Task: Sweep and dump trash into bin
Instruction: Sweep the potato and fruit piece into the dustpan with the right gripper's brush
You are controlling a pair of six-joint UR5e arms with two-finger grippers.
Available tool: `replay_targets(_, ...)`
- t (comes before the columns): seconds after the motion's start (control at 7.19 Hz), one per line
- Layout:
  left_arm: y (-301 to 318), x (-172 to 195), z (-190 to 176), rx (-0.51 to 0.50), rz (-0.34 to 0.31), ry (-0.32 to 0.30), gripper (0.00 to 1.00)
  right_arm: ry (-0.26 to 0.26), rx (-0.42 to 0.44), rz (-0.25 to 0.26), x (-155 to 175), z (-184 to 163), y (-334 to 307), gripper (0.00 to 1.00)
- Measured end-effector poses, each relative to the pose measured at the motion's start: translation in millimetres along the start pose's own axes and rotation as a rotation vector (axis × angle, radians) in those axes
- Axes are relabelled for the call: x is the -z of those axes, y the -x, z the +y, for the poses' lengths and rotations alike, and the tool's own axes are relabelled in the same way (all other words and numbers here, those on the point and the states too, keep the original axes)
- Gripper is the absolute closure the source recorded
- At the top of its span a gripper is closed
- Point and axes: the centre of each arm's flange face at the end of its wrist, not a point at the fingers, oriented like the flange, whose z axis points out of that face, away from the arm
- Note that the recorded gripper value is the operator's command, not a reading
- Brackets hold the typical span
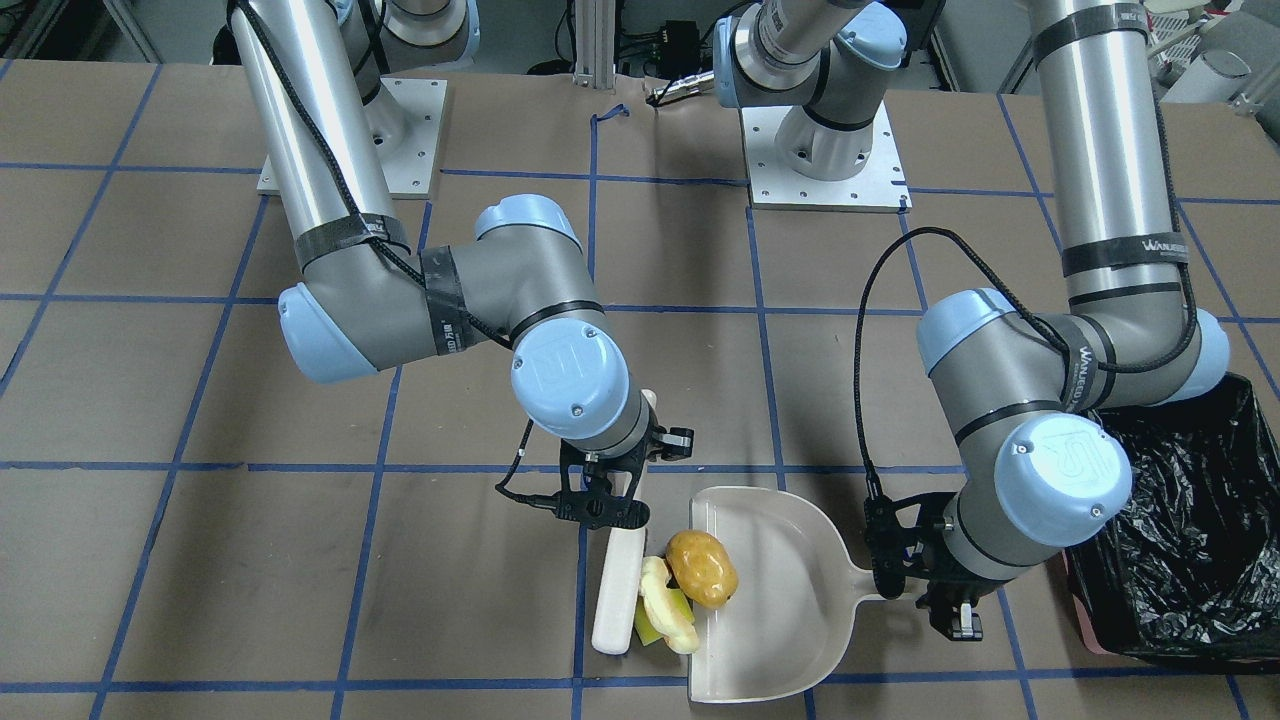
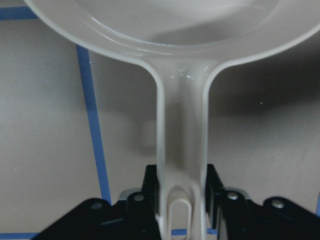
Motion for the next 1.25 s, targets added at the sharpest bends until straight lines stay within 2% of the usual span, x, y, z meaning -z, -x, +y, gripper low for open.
replay_targets(0.42, 0.0, 0.0, -0.1, 0.0, 0.0, 0.0, 0.74, 0.017, -0.036, -0.076, 2.7, 16.3, 30.4, 1.0)
replay_targets(1.25, -0.1, 0.2, -2.0, -0.003, 0.0, 0.0, 0.74, 0.018, -0.104, -0.291, 16.9, 28.1, 77.0, 1.0)
